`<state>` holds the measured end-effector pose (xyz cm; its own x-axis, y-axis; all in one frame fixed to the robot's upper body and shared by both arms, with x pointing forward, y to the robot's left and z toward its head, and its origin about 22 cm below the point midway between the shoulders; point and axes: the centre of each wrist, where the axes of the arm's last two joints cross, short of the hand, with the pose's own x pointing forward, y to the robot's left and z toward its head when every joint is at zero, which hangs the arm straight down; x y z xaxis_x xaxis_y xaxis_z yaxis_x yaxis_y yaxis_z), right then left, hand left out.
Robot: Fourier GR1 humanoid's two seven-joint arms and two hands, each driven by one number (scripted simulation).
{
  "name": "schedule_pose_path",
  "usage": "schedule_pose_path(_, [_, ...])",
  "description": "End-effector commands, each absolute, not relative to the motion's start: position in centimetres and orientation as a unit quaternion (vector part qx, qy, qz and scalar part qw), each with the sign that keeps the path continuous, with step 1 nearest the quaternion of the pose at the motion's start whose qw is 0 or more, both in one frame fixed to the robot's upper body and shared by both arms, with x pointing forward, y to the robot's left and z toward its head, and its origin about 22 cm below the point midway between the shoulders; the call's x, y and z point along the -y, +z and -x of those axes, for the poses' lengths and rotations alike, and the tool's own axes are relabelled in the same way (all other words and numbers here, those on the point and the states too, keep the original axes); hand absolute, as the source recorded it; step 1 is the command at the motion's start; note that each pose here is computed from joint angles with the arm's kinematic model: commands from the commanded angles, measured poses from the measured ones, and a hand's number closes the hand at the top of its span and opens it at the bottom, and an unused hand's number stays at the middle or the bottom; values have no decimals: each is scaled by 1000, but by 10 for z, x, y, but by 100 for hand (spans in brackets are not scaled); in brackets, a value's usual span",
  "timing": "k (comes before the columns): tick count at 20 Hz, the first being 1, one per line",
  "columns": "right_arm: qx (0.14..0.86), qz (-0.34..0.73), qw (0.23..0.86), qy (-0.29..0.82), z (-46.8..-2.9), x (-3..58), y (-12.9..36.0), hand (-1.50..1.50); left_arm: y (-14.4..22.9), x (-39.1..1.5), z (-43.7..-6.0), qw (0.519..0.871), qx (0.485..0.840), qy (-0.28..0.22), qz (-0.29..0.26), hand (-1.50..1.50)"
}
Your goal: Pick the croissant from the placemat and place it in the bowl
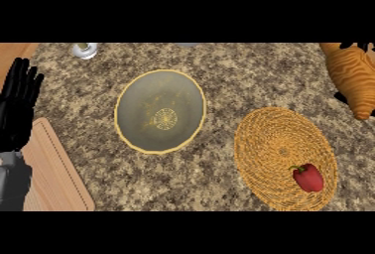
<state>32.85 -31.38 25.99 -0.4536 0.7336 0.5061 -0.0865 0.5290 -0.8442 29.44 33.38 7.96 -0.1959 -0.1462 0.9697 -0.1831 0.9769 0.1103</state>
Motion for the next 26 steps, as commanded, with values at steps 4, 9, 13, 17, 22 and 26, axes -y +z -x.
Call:
schedule_pose_path(4, [735, 176, 491, 434, -330, 246, 299, 150, 72, -334, -296, 620, 777, 16, -106, 0])
schedule_pose_path(9, [716, 160, 493, 468, -333, 175, 288, 150, 69, -319, -297, 624, 774, 20, -103, 0])
schedule_pose_path(13, [687, 164, 493, 507, -332, 114, 279, 150, 81, -319, -306, 621, 776, 12, -105, 0])
schedule_pose_path(17, [671, 147, 522, 505, -352, 84, 260, 150, 80, -329, -293, 619, 779, 6, -101, 0])
schedule_pose_path(22, [663, 151, 521, 516, -346, 48, 208, 150, 63, -332, -292, 619, 779, 5, -96, 0])
schedule_pose_path(26, [638, 207, 517, 532, -355, 33, 174, 150, 84, -314, -293, 615, 783, 4, -96, 0])
